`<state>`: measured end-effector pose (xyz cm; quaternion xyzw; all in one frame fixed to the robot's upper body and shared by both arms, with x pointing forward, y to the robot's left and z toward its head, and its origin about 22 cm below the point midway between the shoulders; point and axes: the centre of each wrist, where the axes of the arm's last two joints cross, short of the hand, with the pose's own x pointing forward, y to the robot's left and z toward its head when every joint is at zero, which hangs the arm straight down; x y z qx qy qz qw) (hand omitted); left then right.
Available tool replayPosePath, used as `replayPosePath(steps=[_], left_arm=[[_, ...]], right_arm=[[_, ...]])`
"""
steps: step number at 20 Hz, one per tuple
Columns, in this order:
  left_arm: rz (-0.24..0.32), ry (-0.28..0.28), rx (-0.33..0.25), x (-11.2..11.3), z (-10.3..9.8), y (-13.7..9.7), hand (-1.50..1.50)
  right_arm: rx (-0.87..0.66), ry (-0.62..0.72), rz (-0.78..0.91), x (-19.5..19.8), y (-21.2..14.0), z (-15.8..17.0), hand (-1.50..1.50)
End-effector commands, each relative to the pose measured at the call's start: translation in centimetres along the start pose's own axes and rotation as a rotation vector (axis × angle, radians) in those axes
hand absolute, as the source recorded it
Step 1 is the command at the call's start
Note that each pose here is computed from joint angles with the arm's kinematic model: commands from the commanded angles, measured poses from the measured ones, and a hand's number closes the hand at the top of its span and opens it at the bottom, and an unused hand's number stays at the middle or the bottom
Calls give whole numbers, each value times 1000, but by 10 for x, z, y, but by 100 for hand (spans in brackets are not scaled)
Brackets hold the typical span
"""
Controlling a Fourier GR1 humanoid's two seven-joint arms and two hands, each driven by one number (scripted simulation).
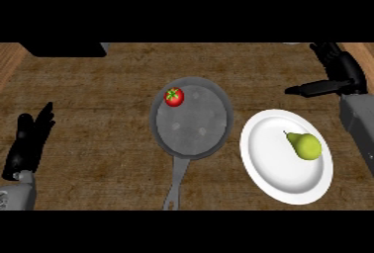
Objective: Pick the tomato from the plate and place it in the pan
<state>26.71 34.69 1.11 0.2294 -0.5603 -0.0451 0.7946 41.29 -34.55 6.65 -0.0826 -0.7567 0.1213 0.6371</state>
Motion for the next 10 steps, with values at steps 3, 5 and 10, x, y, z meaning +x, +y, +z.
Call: replayPosePath(steps=[3, 5, 10], left_arm=[[-8, -14, -1, 14, -4, -4, 0], [1, -21, -12, 18, -10, 7, 0], [-8, -17, -8, 21, -6, 3, 0]], right_arm=[[31, -6, 30, -4, -66, 26, -150], [34, -9, 13, -7, -66, 25, -150], [24, -22, 23, -10, -114, 53, -150]])
